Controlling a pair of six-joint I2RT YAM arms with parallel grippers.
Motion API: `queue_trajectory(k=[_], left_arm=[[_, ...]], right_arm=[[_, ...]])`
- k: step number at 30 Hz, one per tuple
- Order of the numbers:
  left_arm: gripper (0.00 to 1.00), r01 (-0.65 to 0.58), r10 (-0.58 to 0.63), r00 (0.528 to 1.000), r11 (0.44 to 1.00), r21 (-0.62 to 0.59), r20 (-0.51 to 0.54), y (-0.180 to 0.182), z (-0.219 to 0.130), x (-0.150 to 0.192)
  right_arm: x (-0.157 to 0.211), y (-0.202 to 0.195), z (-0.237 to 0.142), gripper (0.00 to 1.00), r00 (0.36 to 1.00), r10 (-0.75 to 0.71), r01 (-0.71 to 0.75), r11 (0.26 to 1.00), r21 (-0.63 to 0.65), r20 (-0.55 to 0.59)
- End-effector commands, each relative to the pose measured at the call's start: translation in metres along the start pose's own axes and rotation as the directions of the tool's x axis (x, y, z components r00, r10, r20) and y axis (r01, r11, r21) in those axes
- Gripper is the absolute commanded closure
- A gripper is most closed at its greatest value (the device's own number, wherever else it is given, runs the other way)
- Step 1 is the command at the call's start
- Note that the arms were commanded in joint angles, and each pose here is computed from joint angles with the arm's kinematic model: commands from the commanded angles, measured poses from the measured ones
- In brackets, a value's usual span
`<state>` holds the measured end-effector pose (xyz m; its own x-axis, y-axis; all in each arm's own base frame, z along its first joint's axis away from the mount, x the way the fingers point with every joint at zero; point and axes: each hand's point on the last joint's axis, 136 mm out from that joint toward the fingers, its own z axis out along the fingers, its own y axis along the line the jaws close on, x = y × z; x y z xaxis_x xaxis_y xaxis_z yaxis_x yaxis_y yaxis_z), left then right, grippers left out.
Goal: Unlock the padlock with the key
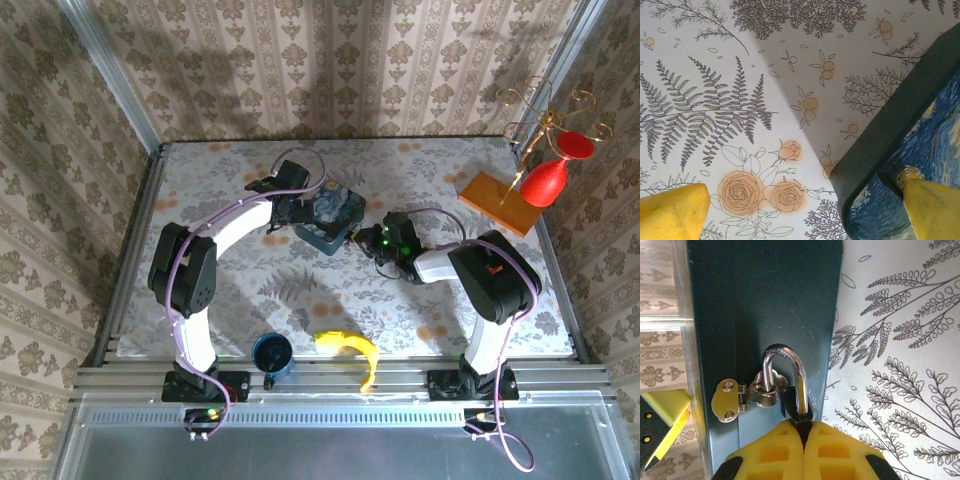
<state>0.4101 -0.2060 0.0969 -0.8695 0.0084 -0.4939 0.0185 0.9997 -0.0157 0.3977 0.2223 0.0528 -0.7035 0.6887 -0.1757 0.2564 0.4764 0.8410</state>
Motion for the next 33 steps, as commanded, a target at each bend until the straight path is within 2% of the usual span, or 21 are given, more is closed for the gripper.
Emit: queue_trajectory(k=[1, 7, 13, 19, 23, 28, 33], left_arm=[[0.00, -0.053, 0.037, 0.991, 0.991, -0.123, -0.125, 0.037, 0.009, 0.035], [0.00, -0.053, 0.038, 0.991, 0.991, -0.120, -0.127, 0.037, 0.009, 0.035], [0.00, -0.032, 0.021, 0.993, 0.995, -0.096, -0.115, 0.033, 0.000, 0.031], [0.00, 0.019, -0.019, 1.000, 1.000, -0.007, 0.024, 0.014, -0.046, -0.003], [0.00, 0.018, -0.025, 0.994, 0.997, 0.071, 0.109, -0.016, -0.066, -0.017], [0.00, -0.059, 0.057, 0.998, 0.996, 0.059, 0.040, -0.049, -0.041, 0.004], [0.00, -0.147, 0.144, 0.987, 0.989, -0.033, -0.075, -0.049, -0.007, 0.040]], right_arm=[[-0.027, 0.009, -0.002, 1.00, 0.995, -0.009, 0.009, 1.000, -0.007, 0.097], [-0.034, 0.001, -0.006, 1.00, 0.994, -0.004, 0.004, 1.000, 0.001, 0.113], [-0.020, 0.007, -0.004, 1.00, 0.995, -0.028, 0.030, 0.999, -0.017, 0.092], [-0.006, 0.007, -0.011, 1.00, 0.995, -0.049, 0.049, 0.999, 0.003, 0.090], [-0.002, 0.005, -0.015, 1.00, 0.994, -0.044, 0.044, 0.999, 0.001, 0.099], [-0.002, 0.000, -0.017, 1.00, 0.994, -0.037, 0.036, 0.999, 0.009, 0.106], [-0.004, -0.006, -0.018, 1.00, 0.993, -0.025, 0.023, 1.000, 0.016, 0.116]])
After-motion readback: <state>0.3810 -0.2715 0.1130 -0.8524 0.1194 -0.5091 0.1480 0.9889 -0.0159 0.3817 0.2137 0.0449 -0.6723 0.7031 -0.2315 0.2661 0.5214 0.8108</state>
